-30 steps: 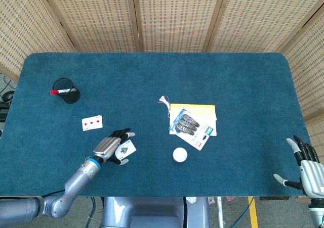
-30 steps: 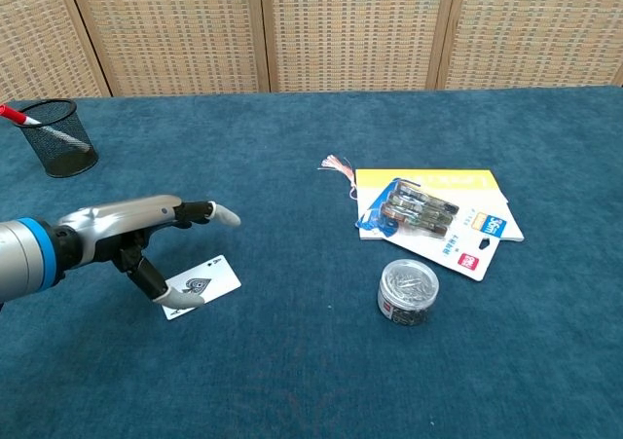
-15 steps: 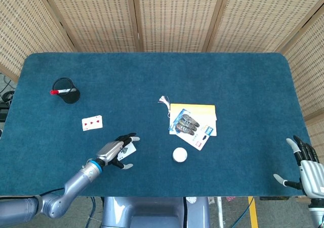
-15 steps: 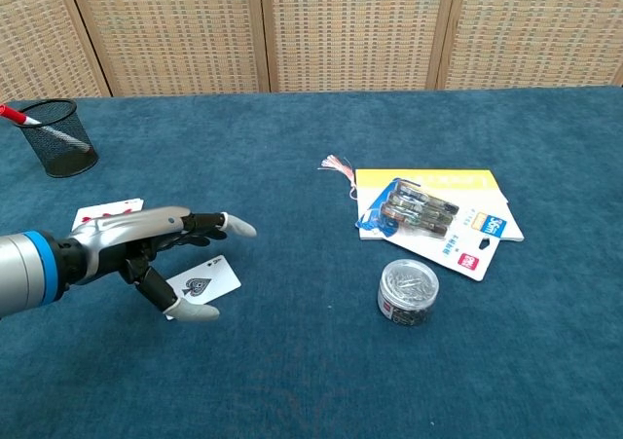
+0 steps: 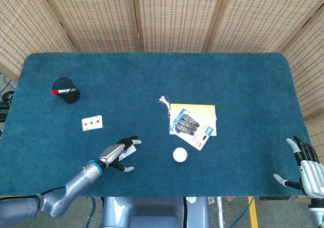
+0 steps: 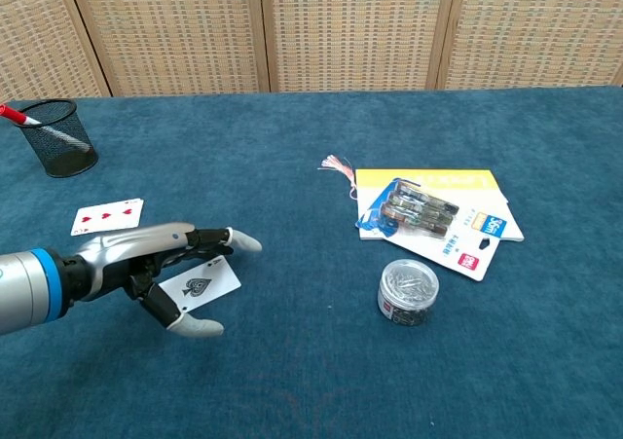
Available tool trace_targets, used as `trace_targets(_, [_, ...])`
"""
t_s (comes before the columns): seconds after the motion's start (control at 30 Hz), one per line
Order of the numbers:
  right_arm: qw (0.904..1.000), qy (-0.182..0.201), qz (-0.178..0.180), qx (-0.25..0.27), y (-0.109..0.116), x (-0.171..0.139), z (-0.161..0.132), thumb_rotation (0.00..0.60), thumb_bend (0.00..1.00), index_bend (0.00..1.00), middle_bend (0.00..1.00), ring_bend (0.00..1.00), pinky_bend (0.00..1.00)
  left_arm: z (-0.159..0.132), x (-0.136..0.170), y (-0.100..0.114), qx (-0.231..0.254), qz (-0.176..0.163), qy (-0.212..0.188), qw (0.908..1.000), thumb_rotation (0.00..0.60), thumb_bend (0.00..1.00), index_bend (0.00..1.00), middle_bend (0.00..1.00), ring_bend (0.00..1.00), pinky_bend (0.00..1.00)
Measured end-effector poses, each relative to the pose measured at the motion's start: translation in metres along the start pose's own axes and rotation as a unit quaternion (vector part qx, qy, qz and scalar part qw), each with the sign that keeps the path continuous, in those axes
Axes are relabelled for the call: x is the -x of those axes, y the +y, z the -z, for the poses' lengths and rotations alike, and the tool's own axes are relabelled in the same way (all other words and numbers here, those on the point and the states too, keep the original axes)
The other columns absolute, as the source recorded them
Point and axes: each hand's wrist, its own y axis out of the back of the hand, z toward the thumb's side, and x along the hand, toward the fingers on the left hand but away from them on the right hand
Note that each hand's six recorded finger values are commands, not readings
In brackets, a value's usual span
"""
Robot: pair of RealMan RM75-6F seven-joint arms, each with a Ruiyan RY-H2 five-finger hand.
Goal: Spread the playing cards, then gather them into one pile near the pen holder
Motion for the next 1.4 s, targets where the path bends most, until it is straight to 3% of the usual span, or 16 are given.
trace_targets(0.53, [1.0, 0.0, 0.0, 0.0, 0.0, 0.0, 0.0, 0.6, 0.16, 0.06, 0.0, 0.0, 0.0, -0.014, 0.006, -0.015, -0.011, 0.035, -0.028, 0.9989, 0.6, 0.26, 0.11, 0.0, 0.0, 0.0])
trace_targets(0.77, [1.0, 0.0, 0.0, 0.0, 0.0, 0.0, 0.0, 0.6, 0.16, 0.06, 0.0, 0.0, 0.0, -0.022, 0.012, -0.002, -0.027, 0.007, -0.048, 0.9985, 0.6, 0.25, 0.11, 0.0, 0.0, 0.0])
trace_targets(0.87, [1.0, 0.0, 0.0, 0.0, 0.0, 0.0, 0.0, 0.6, 0.16, 0.06, 0.0, 0.0, 0.0, -0.02, 0.013, 0.006, -0.051, -0.015, -0.048, 0.9974, 0.6, 0.2, 0.17, 0.0, 0.0, 0.0])
trace_targets(1.13, [1.0, 0.0, -0.001, -0.001, 0.0, 0.0, 0.0, 0.6, 0.16, 0.06, 0.0, 0.0, 0.0, 0.001, 0.013, 0.021, -0.14, -0.058, 0.016, 0.9884, 0.6, 0.17, 0.29, 0.0, 0.0, 0.0])
trace_targets(1.4, [1.0, 0.0, -0.001, -0.001, 0.0, 0.0, 0.0, 0.6, 0.16, 0.06, 0.0, 0.0, 0.0, 0.013, 0.013, 0.024, -0.172, -0.083, 0.084, 0.978, 0.6, 0.17, 0.3, 0.0, 0.0, 0.0])
